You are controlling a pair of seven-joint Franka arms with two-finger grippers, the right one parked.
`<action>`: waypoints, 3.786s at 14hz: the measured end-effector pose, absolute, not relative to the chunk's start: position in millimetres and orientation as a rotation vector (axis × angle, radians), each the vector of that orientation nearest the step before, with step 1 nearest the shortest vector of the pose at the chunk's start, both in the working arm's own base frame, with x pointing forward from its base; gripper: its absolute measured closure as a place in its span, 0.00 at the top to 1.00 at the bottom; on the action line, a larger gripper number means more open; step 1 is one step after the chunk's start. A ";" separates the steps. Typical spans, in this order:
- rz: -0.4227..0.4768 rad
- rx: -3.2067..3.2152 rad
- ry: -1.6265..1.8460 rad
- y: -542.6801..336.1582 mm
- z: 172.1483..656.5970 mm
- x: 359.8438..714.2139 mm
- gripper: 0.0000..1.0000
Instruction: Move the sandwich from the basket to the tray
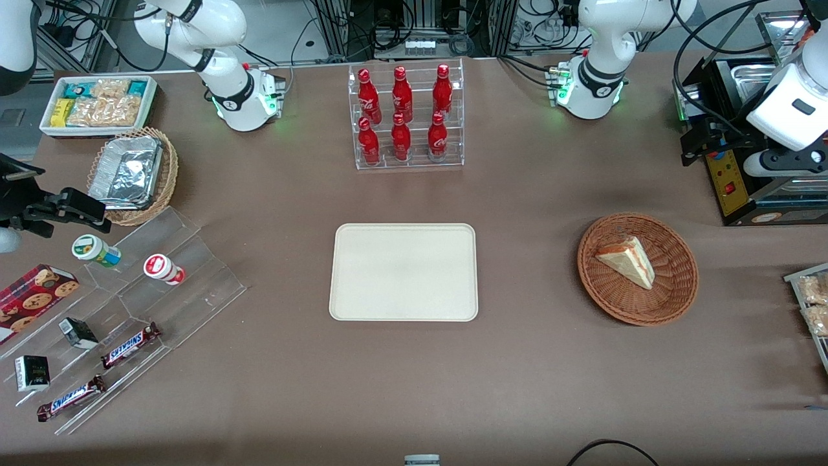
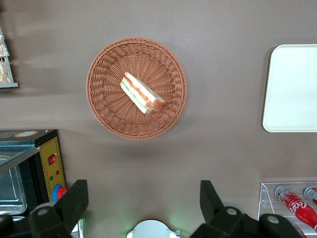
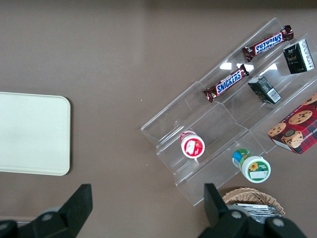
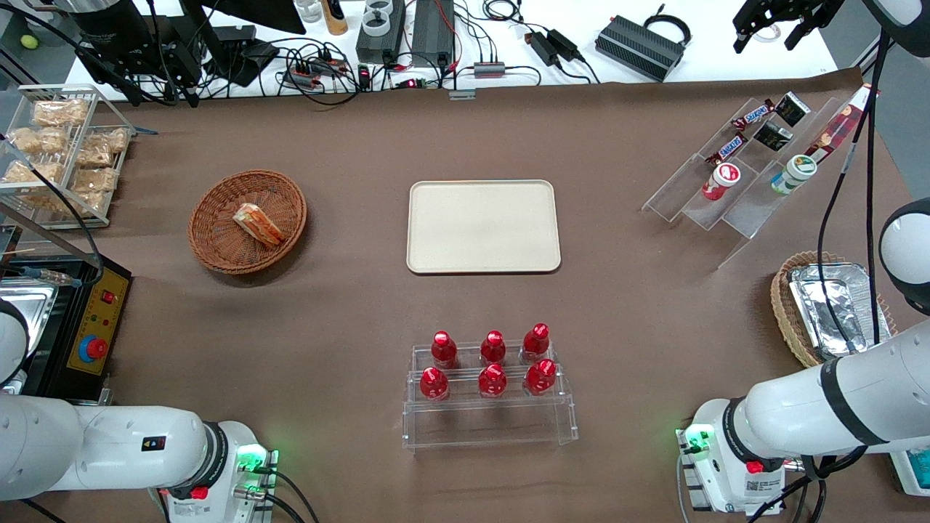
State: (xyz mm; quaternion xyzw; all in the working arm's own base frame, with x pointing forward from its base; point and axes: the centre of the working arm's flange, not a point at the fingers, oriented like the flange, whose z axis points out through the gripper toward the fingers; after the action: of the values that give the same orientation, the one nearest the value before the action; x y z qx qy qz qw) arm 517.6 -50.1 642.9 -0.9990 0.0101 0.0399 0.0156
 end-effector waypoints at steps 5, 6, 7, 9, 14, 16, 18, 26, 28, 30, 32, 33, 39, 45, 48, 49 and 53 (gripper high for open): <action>0.124 -3.108 0.029 -49.8 642.2 518.1 1.00; 0.129 -3.108 0.025 -48.6 640.6 518.9 1.00; 0.137 -3.108 0.017 -46.2 638.0 520.1 1.00; 0.165 -3.107 -0.018 -35.0 629.3 523.3 1.00; 0.240 -3.100 -0.165 1.1 583.1 539.1 1.00; 0.287 -3.087 -0.243 9.4 557.1 542.2 1.00; 0.294 -3.066 -0.366 10.2 526.5 549.1 1.00; 0.271 -2.931 -0.874 -7.0 400.2 569.8 1.00; 0.198 -2.913 -1.006 -7.6 371.7 566.7 1.00; 0.183 -2.893 -1.073 -7.0 339.4 554.0 1.00; 0.187 -2.874 -1.123 -3.3 312.4 541.2 1.00; 0.182 -2.864 -1.153 -2.3 302.8 538.3 1.00; 0.115 -2.849 -1.242 -5.4 266.7 544.0 1.00; 0.136 -2.852 -1.220 -16.5 224.9 540.2 0.90; 0.158 -2.849 -1.207 -19.5 228.6 540.8 0.56; 0.181 -2.844 -1.199 -20.7 234.6 542.9 0.46; 0.245 -2.859 -1.080 -54.7 294.8 564.5 0.29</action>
State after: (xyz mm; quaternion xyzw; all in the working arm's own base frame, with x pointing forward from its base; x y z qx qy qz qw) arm 564.5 -54.7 294.8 -0.9318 -0.3520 0.0800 0.0379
